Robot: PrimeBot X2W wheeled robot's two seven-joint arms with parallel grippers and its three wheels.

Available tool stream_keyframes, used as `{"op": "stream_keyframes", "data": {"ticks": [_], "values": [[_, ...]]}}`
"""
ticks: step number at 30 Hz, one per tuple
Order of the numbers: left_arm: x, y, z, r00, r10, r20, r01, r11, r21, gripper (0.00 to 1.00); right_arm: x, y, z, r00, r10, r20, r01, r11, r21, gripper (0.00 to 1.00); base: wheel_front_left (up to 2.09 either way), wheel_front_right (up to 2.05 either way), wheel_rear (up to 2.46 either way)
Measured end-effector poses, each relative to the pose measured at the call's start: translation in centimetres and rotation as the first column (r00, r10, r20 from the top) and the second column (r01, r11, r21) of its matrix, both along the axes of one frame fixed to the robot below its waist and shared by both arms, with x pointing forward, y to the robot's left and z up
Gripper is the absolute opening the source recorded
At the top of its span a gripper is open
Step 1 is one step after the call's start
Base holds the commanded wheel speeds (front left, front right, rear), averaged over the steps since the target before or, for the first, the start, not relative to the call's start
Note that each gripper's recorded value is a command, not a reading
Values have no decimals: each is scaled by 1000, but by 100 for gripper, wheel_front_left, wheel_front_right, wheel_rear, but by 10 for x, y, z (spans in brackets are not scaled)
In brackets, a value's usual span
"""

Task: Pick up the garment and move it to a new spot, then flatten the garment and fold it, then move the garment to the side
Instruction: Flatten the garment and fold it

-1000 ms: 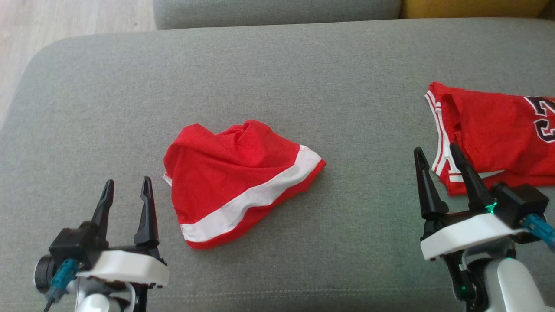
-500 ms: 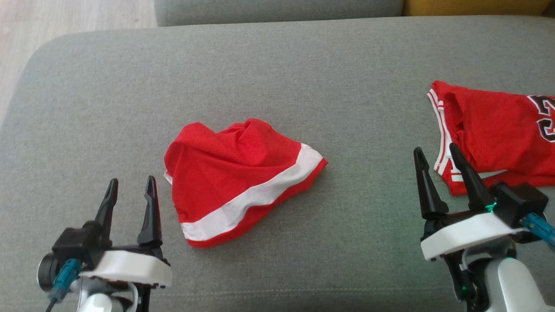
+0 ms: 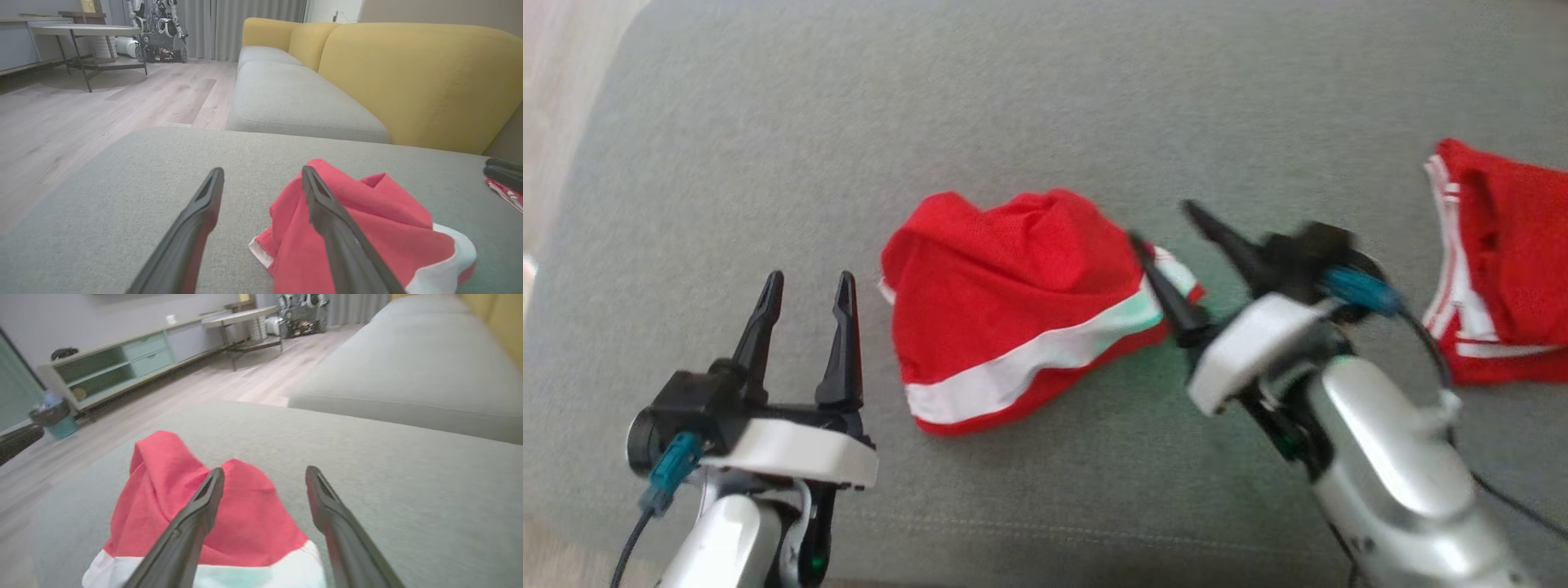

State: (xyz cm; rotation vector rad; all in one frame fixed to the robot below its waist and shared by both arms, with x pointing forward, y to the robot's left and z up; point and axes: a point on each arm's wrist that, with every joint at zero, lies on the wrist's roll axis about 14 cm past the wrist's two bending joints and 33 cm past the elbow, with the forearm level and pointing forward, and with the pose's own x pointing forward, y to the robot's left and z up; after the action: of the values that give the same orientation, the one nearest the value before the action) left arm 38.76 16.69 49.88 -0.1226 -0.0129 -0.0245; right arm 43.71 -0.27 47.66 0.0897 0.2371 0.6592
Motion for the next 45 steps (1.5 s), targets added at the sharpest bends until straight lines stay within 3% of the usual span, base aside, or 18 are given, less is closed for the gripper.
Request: {"op": "stream_keyframes", "data": {"ticks": [6,12,13,14,17,21,26,32,34,35,36,37,45], "values": [[4,11,-8,999,38,-18,-38,999,3,100,-2,47,-45,971,184,-154,-201,974,-105,100,0,0,0],[6,14,-15,998,53,-34,-53,999,3,100,-5,58,-81,926,235,-295,-298,935,-193,100,0,0,0],[7,14,-16,998,52,-37,-52,999,4,100,-6,58,-87,916,239,-322,-314,927,-205,47,0,0,0],[7,14,-17,998,53,-38,-53,999,5,100,-7,59,-90,909,242,-341,-324,922,-210,0,0,0,0],[8,13,-17,998,51,-39,-51,999,0,100,-3,58,-94,902,231,-366,-319,926,-202,0,0,0,0],[12,13,-16,998,52,-28,-52,999,6,100,15,44,-92,928,145,-343,-199,972,-128,0,0,0,0],[18,2,-17,1000,15,-22,-15,1000,-1,100,37,16,-88,948,6,-317,-24,998,-53,0,0,0,0],[26,-13,-19,999,-37,-15,37,999,-4,100,58,-34,-87,934,-199,-297,214,977,18,0,0,0,0],[28,-17,-20,999,-53,-14,53,999,-7,100,59,-44,-88,926,-232,-296,249,968,22,0,0,0,0],[29,-19,-20,998,-60,-14,60,998,-8,100,58,-45,-89,925,-237,-297,255,967,23,21,0,0,0],[29,-21,-21,998,-67,-15,67,998,-10,100,57,-45,-88,925,-239,-295,257,966,26,71,0,0,0],[30,-23,-22,997,-74,-17,73,997,-12,100,56,-45,-87,927,-238,-290,257,966,28,100,0,0,0],[30,-29,-15,996,-94,2,94,996,-1,100,49,-48,-53,962,-238,-135,251,964,90,100,0,0,0]]}}
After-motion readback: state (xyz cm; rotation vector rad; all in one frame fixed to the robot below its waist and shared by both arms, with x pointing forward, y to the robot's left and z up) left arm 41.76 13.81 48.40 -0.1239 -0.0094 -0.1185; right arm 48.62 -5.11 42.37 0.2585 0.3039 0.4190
